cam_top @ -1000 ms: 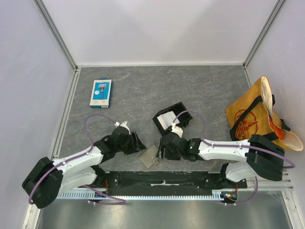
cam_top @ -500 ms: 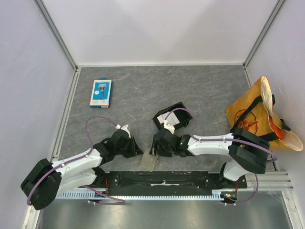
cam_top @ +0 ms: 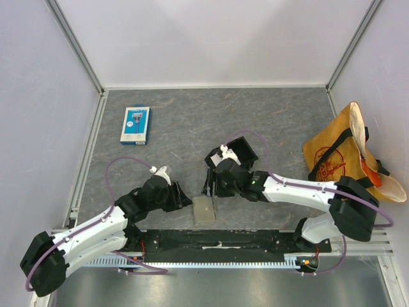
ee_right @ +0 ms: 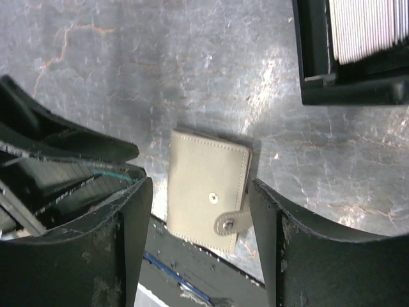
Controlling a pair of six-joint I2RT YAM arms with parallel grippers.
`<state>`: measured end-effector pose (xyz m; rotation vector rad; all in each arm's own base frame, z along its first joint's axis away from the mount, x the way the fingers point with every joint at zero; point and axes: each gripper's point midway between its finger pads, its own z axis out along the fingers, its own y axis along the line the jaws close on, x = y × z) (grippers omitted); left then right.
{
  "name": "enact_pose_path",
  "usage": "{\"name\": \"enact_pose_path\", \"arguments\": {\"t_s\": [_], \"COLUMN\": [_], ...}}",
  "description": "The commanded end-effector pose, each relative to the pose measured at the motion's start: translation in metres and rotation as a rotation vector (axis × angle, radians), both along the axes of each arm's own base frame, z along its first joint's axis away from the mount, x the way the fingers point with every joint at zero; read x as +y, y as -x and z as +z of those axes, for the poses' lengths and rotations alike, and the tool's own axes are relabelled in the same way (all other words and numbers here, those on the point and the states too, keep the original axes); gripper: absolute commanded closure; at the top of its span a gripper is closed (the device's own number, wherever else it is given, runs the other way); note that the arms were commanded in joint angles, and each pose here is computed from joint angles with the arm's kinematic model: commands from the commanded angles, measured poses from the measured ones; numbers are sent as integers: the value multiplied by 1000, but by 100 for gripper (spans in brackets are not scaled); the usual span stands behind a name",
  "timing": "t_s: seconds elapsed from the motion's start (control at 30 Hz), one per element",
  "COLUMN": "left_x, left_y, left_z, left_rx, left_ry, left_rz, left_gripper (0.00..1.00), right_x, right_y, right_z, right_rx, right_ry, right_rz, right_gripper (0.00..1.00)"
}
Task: Put the credit cards into the card holder
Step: Open the card holder at the center of the board.
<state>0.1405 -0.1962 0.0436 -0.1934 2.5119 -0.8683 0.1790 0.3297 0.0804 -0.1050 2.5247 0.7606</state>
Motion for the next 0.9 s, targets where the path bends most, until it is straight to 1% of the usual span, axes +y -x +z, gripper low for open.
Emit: {"name": "enact_pose_path", "arguments": {"t_s": [0.0, 0.13, 0.3, 0.4, 0.5, 0.57, 0.6, 0.67, 0.77, 0.83, 0.87], "left_x": [-14, -23, -28, -25, -18, -13, -12, -11, -11, -12, -12], "left_y": [6, 13, 18, 19, 22, 19, 20, 21, 21, 21, 22], "left_z": [14, 5, -11, -19, -26, -28, -28, -30, -32, -33, -33], "left_rx": [20, 45, 73, 89, 105, 92, 92, 93, 101, 104, 105], "left_ry": [66, 59, -26, -66, -111, -136, -137, -142, -150, -155, -157], "left_rz": [-39, -65, -72, -60, -58, -41, -44, -44, -49, -52, -52], "left_gripper": [48, 48, 48, 51, 53, 56, 57, 58, 60, 62, 62], "right_x": [-15, -20, -19, -19, -16, -19, -21, -28, -40, -51, -53], "right_y": [21, 25, 29, 32, 35, 35, 33, 31, 29, 29, 31], "right_z": [-1, -2, -8, -16, -20, -26, -27, -30, -33, -36, -38], "right_rx": [19, 15, 32, 27, 26, 23, 16, 12, -4, -8, -6], "right_ry": [-2, 9, 57, 117, 141, 182, 199, 233, 267, 294, 297], "right_rz": [83, 99, 120, 128, 143, 134, 126, 106, 77, 58, 57], "right_gripper": [30, 30, 29, 29, 29, 30, 31, 39, 45, 48, 51]}}
